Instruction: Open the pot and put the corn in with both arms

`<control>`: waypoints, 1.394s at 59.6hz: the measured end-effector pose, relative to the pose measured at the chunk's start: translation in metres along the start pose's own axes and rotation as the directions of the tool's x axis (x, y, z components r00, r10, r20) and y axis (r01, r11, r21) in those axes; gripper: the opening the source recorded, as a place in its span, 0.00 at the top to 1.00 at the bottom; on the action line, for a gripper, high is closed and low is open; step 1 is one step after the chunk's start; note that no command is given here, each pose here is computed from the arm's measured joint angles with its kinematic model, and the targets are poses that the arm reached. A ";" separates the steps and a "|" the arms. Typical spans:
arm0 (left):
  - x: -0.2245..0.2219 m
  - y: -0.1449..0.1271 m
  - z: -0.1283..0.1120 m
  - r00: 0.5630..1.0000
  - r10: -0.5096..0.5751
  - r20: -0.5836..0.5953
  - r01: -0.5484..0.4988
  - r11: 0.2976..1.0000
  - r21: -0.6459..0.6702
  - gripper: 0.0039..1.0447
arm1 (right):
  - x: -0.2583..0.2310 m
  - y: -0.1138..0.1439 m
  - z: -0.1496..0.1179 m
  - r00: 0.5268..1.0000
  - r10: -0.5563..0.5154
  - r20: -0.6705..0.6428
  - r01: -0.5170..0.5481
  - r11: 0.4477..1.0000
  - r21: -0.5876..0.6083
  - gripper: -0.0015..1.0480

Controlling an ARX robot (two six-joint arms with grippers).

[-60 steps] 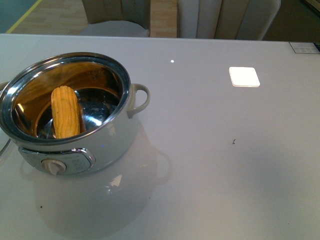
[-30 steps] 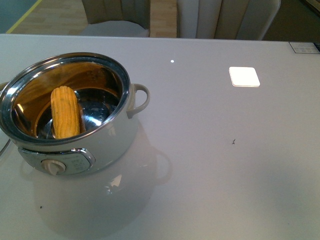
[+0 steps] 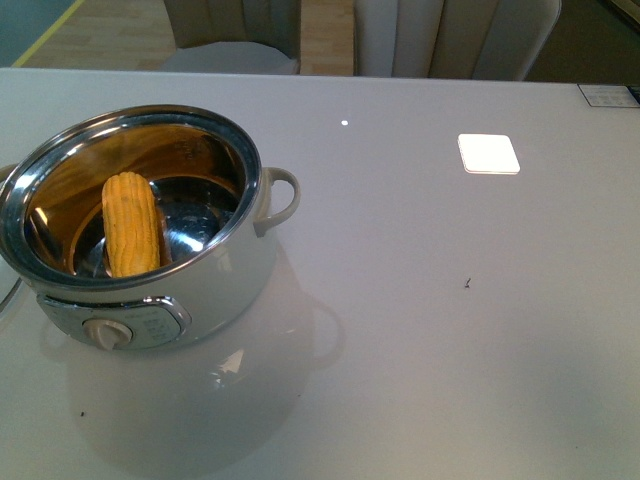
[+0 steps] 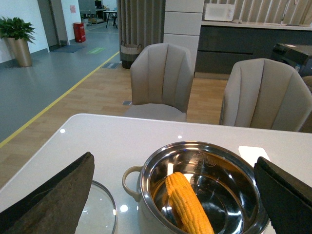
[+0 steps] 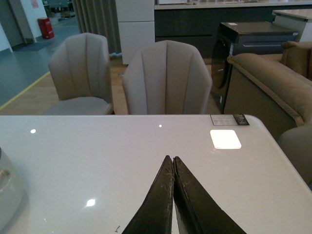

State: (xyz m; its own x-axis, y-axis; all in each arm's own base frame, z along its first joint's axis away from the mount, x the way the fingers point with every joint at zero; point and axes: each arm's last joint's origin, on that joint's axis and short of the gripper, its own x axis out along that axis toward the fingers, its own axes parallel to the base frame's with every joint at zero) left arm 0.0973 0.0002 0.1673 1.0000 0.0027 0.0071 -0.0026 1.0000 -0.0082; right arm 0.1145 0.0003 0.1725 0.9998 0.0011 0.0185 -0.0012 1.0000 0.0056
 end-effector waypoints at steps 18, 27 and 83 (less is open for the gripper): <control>0.000 0.000 0.000 1.000 0.000 0.000 0.000 1.000 0.000 0.06 | -0.006 0.000 0.000 1.000 0.000 -0.001 0.000 1.000 0.000 0.98; 0.000 0.000 0.000 1.000 0.000 0.000 0.000 1.000 0.000 0.06 | -0.015 0.000 -0.005 1.000 0.000 -0.031 0.000 1.000 0.000 0.98; 0.000 0.000 0.000 1.000 0.000 0.000 0.000 1.000 0.000 0.06 | -0.018 0.000 -0.003 1.000 0.000 -0.006 0.000 1.000 -0.001 0.08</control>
State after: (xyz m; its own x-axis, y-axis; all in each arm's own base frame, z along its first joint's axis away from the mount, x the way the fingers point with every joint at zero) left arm 0.0973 0.0002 0.1673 1.0000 0.0027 0.0071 -0.0026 1.0000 -0.0082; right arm 0.0970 0.0003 0.1691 0.9999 0.0015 0.0128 -0.0016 1.0000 0.0048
